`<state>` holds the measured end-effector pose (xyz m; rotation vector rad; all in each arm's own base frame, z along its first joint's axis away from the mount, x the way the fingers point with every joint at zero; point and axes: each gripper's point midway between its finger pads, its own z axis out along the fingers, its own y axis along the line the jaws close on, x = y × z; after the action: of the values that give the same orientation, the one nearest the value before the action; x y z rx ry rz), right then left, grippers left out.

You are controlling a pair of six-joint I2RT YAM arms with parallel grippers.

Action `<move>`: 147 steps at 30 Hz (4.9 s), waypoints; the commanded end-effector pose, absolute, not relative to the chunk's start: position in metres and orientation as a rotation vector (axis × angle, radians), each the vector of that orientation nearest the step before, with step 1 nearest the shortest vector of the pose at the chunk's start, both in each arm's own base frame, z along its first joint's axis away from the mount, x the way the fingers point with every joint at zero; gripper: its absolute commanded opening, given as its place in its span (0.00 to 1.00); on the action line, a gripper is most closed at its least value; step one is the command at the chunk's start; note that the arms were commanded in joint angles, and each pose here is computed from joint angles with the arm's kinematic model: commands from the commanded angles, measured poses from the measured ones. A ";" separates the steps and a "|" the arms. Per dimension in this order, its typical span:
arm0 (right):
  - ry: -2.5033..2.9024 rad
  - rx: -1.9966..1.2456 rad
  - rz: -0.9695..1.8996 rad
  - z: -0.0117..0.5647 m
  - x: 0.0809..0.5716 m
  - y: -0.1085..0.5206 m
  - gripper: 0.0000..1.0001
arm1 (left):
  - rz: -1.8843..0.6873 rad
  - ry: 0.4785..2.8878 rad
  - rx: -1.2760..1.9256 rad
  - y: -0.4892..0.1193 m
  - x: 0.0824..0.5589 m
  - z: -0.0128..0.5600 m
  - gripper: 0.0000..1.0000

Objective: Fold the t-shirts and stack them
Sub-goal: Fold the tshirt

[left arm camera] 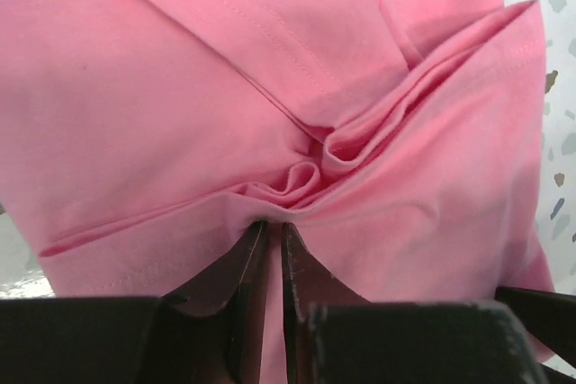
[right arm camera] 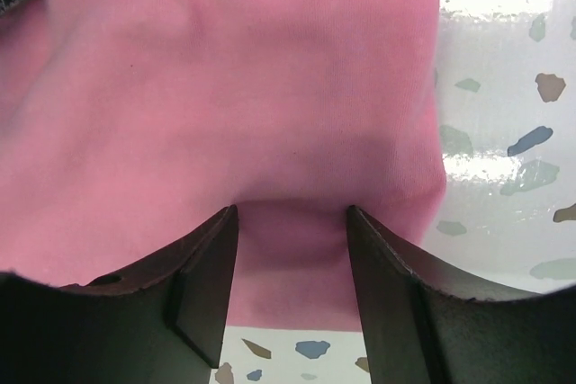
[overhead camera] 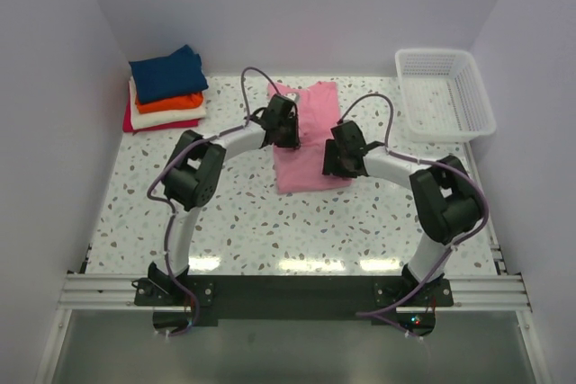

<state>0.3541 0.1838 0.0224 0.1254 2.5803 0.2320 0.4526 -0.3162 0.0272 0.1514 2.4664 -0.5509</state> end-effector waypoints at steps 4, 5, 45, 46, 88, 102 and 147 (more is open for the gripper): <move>2.731 0.143 0.123 -0.013 0.305 0.159 0.56 | -0.453 2.438 0.025 -0.280 0.481 0.031 0.17; 2.737 0.143 0.119 -0.014 0.302 0.158 0.56 | -0.451 2.440 0.022 -0.278 0.482 0.030 0.17; 2.538 0.334 0.170 0.057 0.277 0.133 0.53 | -0.584 2.526 0.141 -0.274 0.296 0.027 0.26; 2.548 0.335 0.162 0.052 0.275 0.132 0.51 | -0.579 2.525 0.139 -0.272 0.295 0.027 0.26; 2.696 0.231 0.233 0.023 0.173 0.153 0.38 | -0.767 2.571 -0.051 -0.222 0.195 0.034 0.55; 2.633 0.319 0.336 0.030 0.178 0.160 0.40 | -0.805 2.615 -0.084 -0.225 0.187 0.011 0.45; 2.744 0.156 0.406 0.019 0.147 0.161 0.00 | -0.810 2.599 -0.168 -0.207 0.167 0.023 0.00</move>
<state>0.1762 0.1739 0.0206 0.2639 2.6485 0.4290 0.1773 -0.2176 0.0216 -0.1281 2.5885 -0.8426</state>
